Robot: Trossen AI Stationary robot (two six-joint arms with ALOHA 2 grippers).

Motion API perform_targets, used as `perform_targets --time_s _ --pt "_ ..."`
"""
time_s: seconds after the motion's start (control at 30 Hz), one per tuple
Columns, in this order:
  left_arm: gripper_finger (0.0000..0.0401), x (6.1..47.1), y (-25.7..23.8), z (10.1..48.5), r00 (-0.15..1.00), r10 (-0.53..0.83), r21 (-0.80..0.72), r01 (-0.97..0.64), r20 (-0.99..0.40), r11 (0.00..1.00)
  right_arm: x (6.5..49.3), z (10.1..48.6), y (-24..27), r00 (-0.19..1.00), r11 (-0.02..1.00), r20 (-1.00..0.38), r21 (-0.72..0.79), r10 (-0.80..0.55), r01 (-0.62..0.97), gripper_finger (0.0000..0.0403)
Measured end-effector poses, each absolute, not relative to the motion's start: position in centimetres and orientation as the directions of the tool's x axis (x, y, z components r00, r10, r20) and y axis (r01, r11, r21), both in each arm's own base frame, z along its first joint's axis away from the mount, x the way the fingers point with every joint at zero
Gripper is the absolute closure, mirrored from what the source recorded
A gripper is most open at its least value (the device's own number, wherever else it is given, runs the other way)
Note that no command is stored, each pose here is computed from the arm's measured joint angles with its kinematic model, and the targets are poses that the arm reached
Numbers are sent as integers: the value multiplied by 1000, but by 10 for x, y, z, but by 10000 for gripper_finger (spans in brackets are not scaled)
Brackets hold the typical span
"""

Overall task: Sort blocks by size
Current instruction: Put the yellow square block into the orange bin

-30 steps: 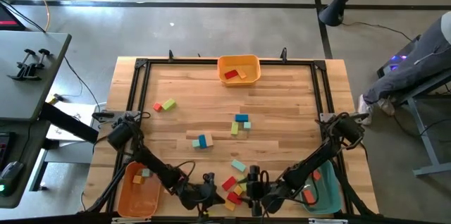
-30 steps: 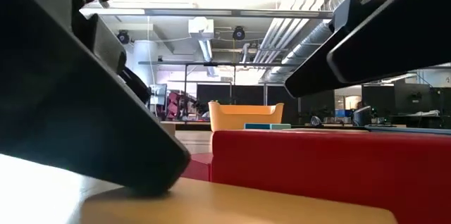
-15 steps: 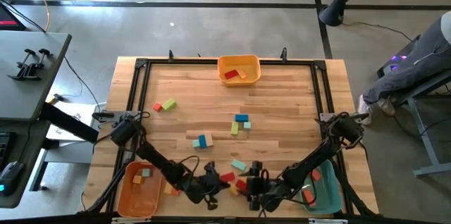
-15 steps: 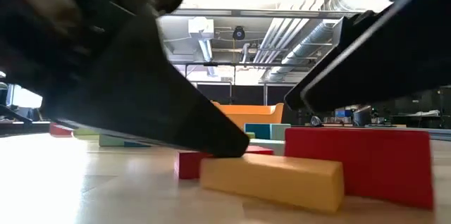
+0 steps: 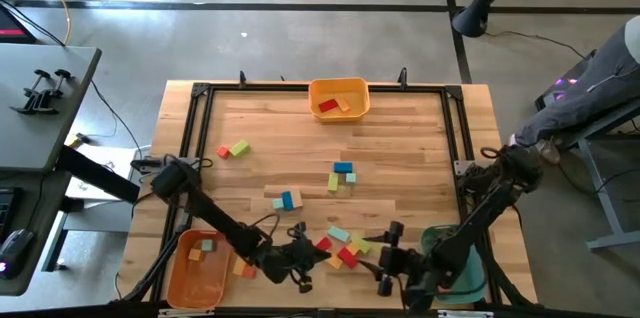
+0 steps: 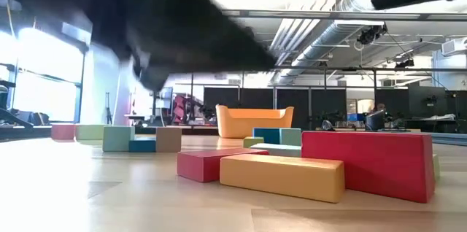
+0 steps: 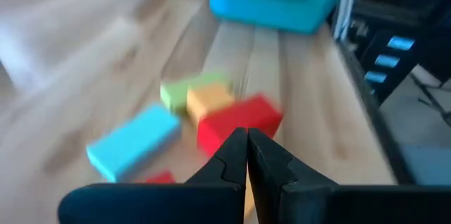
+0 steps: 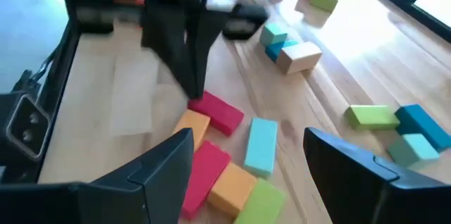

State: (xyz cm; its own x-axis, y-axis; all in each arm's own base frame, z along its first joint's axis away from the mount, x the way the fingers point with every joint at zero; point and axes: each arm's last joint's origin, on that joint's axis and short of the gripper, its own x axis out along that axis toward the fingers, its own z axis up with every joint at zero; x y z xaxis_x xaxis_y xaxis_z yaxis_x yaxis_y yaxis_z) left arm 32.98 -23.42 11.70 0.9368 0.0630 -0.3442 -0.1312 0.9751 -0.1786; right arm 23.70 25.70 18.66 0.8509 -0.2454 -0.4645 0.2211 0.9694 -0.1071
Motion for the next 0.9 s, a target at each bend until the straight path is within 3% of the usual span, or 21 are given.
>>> perform_targets --time_s 0.23,0.43,0.73,0.9 --pt "401 320 -241 154 963 62 -138 -101 -263 985 228 187 265 860 976 -462 -71 -216 207 137" --pt "401 316 -243 159 964 110 -98 -137 -241 986 218 187 271 860 981 -473 -103 -192 163 137" --pt "401 344 -219 176 982 104 -75 -117 -160 990 206 211 271 873 993 -476 -1 -106 120 137" --pt "392 365 -211 194 968 110 14 -110 -225 994 208 209 272 876 991 -466 2 -120 137 137"
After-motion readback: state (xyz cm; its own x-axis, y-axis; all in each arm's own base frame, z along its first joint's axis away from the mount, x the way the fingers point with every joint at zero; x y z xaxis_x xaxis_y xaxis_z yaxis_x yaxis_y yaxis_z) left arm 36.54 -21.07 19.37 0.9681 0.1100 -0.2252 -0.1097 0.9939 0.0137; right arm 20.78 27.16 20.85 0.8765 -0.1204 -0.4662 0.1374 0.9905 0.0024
